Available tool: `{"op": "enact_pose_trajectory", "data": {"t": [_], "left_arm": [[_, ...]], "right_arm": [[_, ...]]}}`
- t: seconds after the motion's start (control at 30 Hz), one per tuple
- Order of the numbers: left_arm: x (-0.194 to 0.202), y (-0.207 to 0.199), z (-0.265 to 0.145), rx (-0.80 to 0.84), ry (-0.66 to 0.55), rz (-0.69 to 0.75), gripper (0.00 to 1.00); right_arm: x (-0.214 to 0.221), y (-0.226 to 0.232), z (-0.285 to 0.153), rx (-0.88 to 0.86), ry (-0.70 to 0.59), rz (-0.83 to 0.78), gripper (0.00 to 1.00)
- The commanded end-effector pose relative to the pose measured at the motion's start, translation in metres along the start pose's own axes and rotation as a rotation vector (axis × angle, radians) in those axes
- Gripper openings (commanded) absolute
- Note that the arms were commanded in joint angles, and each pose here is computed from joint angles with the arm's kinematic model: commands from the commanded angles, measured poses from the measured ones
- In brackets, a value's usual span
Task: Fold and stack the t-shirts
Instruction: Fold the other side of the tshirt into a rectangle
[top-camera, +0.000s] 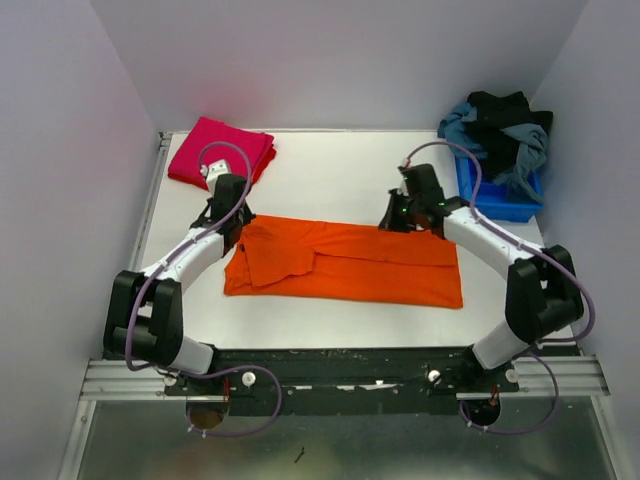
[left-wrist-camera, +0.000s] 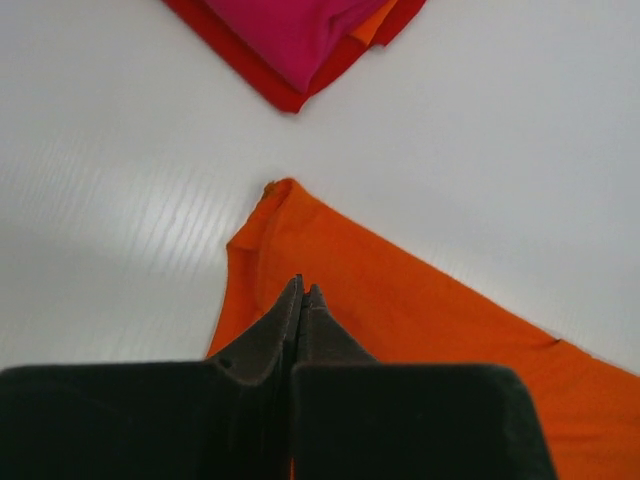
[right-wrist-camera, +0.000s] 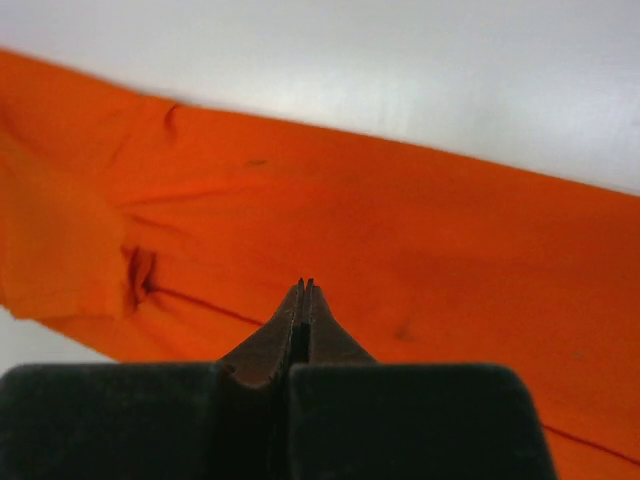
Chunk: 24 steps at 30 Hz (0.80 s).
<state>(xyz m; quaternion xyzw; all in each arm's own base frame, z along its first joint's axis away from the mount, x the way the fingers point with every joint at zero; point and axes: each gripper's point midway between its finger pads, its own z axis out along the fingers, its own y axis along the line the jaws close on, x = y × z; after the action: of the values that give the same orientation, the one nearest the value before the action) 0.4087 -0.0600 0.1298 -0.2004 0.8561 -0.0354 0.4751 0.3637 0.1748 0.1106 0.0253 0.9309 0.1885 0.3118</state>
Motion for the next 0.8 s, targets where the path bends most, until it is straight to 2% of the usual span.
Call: {"op": "enact_pose_trajectory", "data": {"t": [0.0,0.1,0.43,0.77], "left_arm": [[0.023,0.018,0.003,-0.013,0.021,-0.083,0.00],[0.025,0.015,0.014,0.053,0.037,-0.130,0.00],[0.039,0.007,0.057,0.026,0.183,-0.124,0.00],[0.075,0.028,0.084,-0.098,0.321,-0.115,0.00]], "right_arm": [[0.016,0.076,0.014,-0.215,0.065,-0.065,0.01],[0.028,0.116,0.020,-0.317,0.099,-0.083,0.01],[0.071,0.203,0.041,-0.505,0.231,-0.144,0.01],[0.118,0.216,0.075,-0.600,0.356,-0.098,0.01]]}}
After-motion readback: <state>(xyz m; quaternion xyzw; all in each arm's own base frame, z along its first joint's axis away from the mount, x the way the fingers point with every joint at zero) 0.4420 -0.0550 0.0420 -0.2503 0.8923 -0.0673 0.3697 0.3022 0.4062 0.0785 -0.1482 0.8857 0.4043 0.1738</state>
